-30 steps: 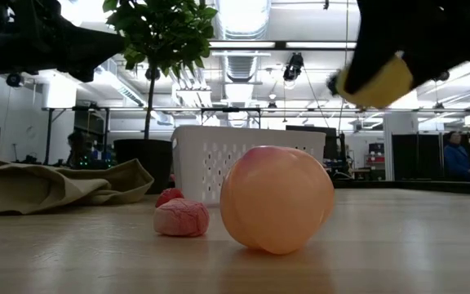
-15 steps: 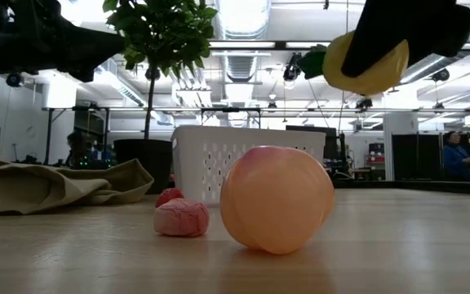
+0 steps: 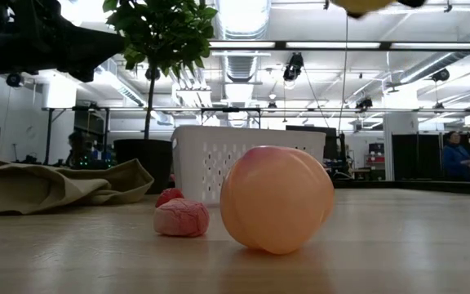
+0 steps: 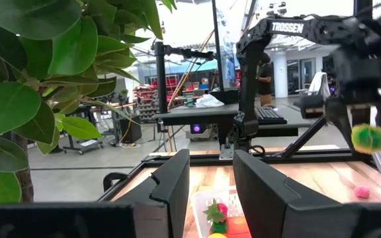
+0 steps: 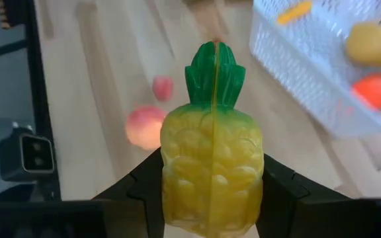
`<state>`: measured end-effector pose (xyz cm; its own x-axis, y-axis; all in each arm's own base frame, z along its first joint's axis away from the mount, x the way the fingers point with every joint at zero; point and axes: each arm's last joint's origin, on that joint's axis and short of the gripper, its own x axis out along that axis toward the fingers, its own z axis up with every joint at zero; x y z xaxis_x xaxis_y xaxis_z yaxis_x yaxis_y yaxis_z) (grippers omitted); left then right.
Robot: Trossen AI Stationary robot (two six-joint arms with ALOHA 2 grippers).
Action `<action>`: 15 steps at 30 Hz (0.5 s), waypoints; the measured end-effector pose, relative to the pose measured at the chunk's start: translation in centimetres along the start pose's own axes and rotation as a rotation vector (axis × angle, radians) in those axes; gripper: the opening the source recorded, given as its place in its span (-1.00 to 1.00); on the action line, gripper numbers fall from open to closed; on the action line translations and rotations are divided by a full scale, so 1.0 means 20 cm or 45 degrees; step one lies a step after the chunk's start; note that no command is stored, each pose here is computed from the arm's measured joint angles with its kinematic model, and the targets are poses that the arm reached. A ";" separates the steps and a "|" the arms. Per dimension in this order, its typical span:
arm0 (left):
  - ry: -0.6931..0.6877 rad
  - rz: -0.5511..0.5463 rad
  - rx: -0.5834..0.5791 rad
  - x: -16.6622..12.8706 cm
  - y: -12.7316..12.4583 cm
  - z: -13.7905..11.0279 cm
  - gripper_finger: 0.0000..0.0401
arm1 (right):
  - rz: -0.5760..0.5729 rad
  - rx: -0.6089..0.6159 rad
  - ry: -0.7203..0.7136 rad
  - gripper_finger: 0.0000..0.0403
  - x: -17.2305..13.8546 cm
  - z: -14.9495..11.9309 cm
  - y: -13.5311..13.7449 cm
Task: Pick and placing Produce into tupperware
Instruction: Put the yellow pineapple into the bin
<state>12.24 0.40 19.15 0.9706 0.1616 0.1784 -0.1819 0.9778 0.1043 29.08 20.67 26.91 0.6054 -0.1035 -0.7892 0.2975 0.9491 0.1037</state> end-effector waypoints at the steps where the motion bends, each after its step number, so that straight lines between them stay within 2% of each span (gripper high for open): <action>1: 0.000 0.000 0.000 0.00 0.00 0.00 -0.48 | 0.009 -0.004 -0.014 -0.25 -0.02 0.02 -0.02; 7: 0.000 -0.001 0.000 0.00 0.00 0.00 -0.48 | 0.003 -0.041 -0.080 -0.25 -0.10 0.14 -0.14; 15: 0.001 0.000 0.000 0.00 0.00 0.00 -0.48 | -0.055 -0.153 -0.083 -0.25 -0.06 0.32 -0.36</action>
<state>12.25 0.40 19.14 0.9707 0.1618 0.1778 -0.1821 0.9777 0.1044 30.97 12.06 31.10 0.6415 -0.1605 -0.7502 0.2360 0.9717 -0.0061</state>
